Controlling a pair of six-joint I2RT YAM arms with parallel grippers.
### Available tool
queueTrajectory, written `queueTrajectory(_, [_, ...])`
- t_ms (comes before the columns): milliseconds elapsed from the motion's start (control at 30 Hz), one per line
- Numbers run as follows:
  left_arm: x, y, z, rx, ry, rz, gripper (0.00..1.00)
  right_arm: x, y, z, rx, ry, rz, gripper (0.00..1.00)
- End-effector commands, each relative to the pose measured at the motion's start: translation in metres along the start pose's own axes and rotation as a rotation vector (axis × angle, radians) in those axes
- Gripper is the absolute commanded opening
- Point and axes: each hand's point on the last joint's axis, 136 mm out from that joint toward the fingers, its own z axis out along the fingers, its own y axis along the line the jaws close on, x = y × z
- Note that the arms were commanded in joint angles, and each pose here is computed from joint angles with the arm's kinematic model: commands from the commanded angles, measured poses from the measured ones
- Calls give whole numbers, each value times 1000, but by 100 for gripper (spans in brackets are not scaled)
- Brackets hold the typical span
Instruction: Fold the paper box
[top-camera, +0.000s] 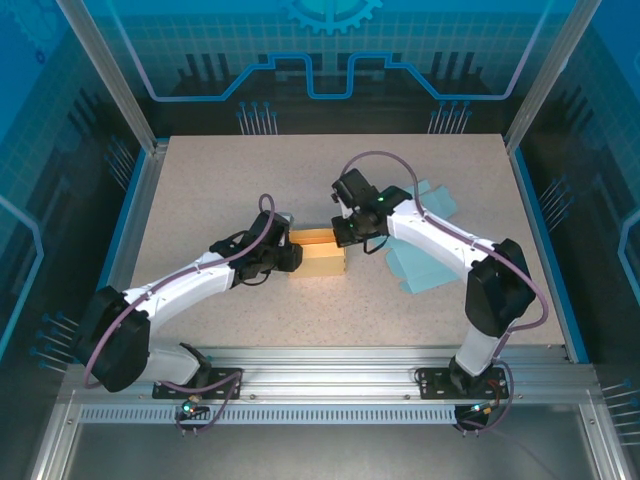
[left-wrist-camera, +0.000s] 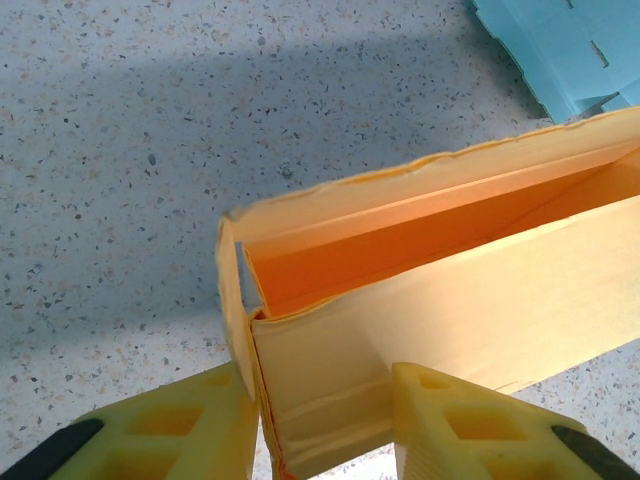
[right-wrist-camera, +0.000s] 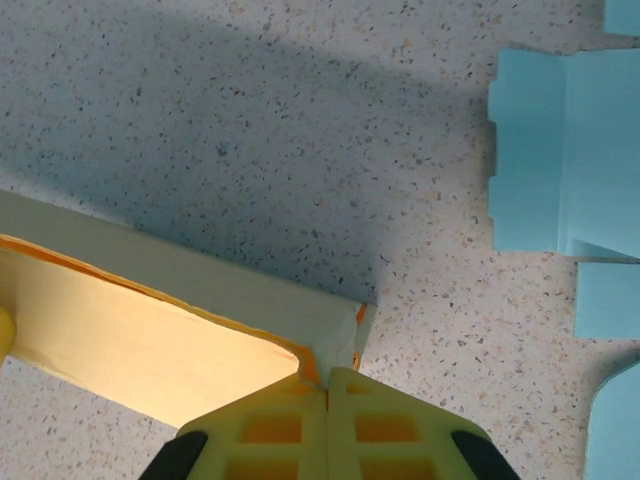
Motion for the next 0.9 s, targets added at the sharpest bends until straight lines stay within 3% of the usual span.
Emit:
queueTrajectory(0, [41, 15, 13, -65, 150, 11, 38, 13, 19, 4, -40, 15, 10, 4])
queueTrajectory(867, [40, 14, 13, -68, 152, 8, 38, 35, 15, 13, -9, 29, 44, 1])
